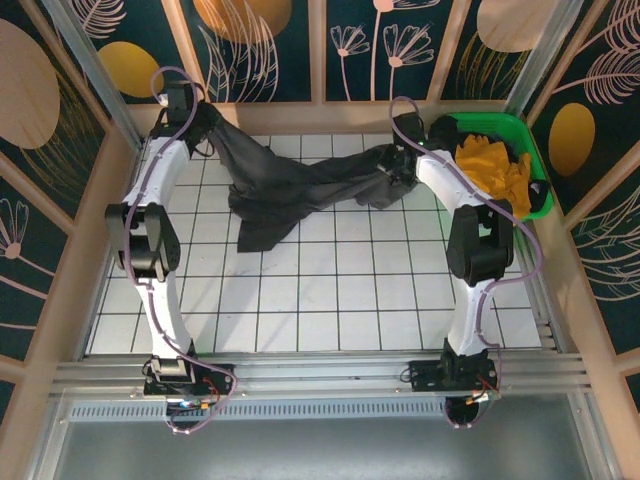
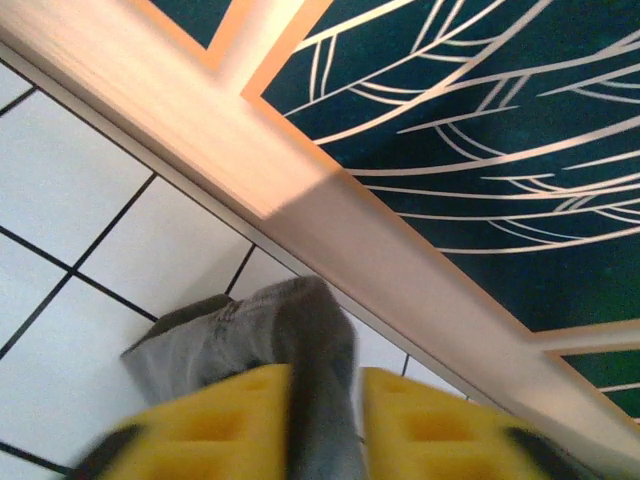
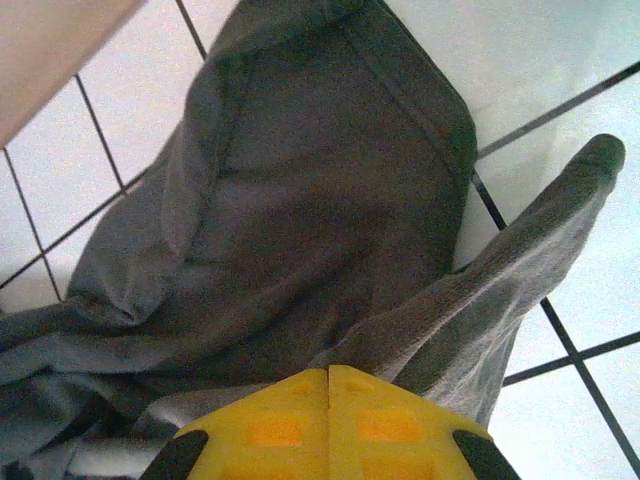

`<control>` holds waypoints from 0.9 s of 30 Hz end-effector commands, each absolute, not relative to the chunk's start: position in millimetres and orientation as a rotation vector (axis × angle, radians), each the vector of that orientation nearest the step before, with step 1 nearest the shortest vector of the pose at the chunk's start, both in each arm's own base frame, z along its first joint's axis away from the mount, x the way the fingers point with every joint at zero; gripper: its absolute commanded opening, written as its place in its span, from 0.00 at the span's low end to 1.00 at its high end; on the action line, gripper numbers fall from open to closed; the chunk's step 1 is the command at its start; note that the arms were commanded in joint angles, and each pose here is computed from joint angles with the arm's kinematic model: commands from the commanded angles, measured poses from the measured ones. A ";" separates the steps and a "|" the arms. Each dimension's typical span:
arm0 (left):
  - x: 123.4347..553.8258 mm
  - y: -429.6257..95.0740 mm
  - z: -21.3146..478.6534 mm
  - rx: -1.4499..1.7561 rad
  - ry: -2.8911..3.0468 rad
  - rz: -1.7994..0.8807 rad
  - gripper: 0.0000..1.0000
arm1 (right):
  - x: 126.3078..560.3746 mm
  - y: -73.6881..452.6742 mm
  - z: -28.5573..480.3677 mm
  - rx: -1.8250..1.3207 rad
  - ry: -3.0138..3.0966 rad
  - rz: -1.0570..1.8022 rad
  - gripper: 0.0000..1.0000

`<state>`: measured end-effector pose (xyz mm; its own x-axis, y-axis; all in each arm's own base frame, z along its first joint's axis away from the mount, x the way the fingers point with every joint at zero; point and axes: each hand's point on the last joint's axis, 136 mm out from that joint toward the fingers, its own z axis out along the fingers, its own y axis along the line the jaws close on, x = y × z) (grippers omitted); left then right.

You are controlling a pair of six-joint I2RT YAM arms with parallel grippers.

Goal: Fold and stack the t-shirts

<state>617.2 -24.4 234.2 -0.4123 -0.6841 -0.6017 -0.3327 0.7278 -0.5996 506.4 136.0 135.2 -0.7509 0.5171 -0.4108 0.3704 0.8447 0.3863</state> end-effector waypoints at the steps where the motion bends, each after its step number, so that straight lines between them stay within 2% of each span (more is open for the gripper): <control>1: 626.0 -23.5 255.5 -0.711 1.985 -0.502 0.85 | 492.2 133.0 145.0 0.611 2.523 0.355 0.00; 4: 602.7 -26.3 255.1 -0.725 2.009 -0.494 0.85 | 486.1 136.9 139.6 0.591 2.553 0.384 0.00; 6: 572.6 -27.8 240.0 -0.761 2.059 -0.462 0.81 | 483.7 136.6 136.8 0.589 2.563 0.386 0.00; 11: 473.0 -40.9 153.0 -0.905 2.278 -0.453 0.65 | 481.3 136.1 135.3 0.579 2.573 0.389 0.00; 14: 431.8 -61.6 117.1 -0.922 2.371 -0.532 0.64 | 480.3 136.2 133.6 0.566 2.582 0.389 0.00; 19: 427.7 -97.5 87.6 -0.870 2.434 -0.618 0.68 | 476.5 135.2 130.0 0.548 2.596 0.376 0.00; 23: 420.3 -99.9 37.1 -0.931 2.572 -0.541 0.55 | 474.0 134.4 126.9 0.551 2.608 0.387 0.00; 27: 408.6 -100.3 16.0 -0.930 2.647 -0.461 0.55 | 473.8 135.7 126.1 0.543 2.613 0.395 0.00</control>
<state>411.9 -97.6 19.5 -0.7367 -0.6503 -0.1853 -0.5414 0.7314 -0.4146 482.0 136.1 108.9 -0.8208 0.4477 -0.3547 0.3323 0.8794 0.3410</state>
